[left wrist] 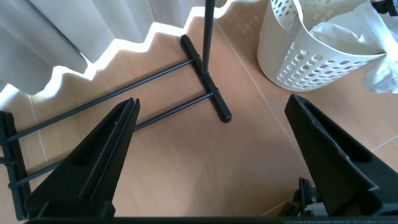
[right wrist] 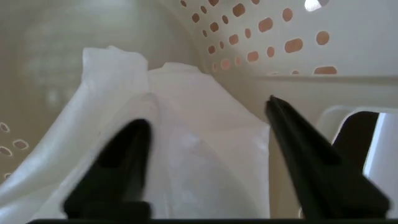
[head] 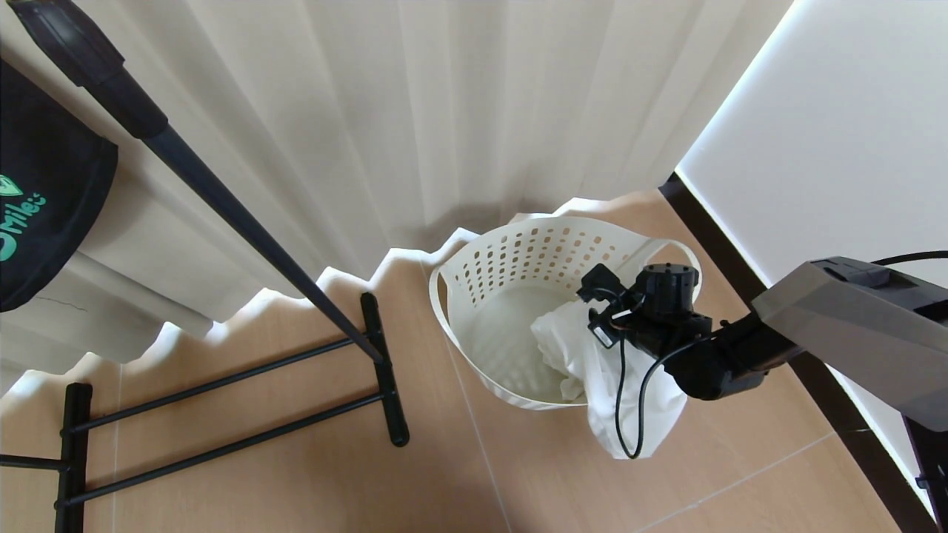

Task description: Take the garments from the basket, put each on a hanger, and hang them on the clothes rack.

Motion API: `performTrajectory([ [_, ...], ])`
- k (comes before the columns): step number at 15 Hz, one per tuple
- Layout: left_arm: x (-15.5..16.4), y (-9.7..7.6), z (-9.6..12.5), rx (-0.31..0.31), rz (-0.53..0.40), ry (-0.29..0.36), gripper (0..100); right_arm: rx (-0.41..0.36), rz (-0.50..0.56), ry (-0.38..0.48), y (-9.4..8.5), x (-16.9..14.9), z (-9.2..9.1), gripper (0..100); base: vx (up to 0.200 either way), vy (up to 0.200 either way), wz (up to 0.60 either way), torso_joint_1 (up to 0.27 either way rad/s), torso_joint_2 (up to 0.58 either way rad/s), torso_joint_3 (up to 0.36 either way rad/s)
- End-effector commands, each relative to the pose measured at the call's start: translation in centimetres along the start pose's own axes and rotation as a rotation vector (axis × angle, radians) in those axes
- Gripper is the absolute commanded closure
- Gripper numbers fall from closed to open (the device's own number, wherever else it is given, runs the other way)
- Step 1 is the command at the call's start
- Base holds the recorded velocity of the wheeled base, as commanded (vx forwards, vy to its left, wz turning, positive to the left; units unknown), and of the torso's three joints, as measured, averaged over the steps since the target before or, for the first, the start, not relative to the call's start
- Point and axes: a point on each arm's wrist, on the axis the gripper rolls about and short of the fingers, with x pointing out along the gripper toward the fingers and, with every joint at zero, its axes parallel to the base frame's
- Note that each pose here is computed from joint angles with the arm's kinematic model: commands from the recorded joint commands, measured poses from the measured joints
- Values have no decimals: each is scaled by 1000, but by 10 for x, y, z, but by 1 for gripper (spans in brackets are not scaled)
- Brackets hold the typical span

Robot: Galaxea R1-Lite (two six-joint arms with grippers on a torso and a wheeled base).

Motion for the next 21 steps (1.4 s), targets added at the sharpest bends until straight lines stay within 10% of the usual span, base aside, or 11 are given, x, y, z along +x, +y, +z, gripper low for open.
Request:
performTrajectory([
  [1,0,0,0,0,-1,2,0,1,-5,-11,-2,-9,2,100,0,0,0,0,0,0],
  [14,0,0,0,4,-6,3,0,266,156,-477,-24,-222,94,100,0,0,0,0,0,0],
  [21,0,0,0,1,-8,3,0,281,177,-502,-25,-241,101,100,0,0,0,1,1,33],
])
